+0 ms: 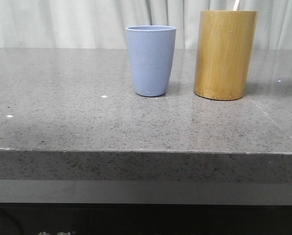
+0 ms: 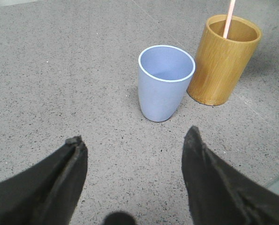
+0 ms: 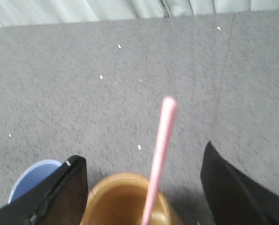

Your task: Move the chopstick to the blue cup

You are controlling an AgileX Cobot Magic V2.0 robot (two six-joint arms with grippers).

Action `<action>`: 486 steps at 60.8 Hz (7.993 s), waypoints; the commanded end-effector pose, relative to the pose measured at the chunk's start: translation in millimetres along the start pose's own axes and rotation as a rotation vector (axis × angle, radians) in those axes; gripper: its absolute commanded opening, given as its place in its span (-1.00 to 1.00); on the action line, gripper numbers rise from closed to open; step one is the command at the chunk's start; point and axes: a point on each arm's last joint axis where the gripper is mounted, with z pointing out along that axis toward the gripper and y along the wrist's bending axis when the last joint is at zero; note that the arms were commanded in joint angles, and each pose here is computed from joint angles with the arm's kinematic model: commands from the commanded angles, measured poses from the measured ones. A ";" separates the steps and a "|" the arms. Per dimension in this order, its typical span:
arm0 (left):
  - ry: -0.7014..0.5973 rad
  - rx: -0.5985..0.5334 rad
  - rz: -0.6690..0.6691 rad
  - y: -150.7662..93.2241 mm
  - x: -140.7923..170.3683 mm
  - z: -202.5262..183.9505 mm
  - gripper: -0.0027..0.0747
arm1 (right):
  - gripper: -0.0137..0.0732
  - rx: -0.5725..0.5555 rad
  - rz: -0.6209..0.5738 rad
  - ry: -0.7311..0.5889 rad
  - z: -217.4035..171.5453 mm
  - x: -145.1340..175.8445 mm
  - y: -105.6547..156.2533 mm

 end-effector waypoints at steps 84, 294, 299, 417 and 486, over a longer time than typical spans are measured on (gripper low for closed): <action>-0.118 0.009 -0.020 -1.1 -16.3 -9.5 0.21 | -0.84 -0.111 -0.086 -0.175 -4.4 -54.3 21.9; -0.038 0.000 -0.016 0.2 -10.4 20.5 0.21 | 0.36 -0.025 -0.399 -0.230 -164.0 93.6 58.9; -0.038 0.000 -0.016 0.2 -10.4 20.5 0.21 | 0.36 -0.023 -0.398 -0.245 -164.2 101.6 55.7; -0.440 -0.514 -0.176 42.5 177.1 -71.2 -0.98 | -0.84 -0.023 -0.398 -0.257 -165.4 105.5 54.2; -0.566 -0.549 -0.077 40.7 205.6 -67.4 -0.98 | -0.84 -0.023 -0.398 -0.251 -164.6 105.8 54.1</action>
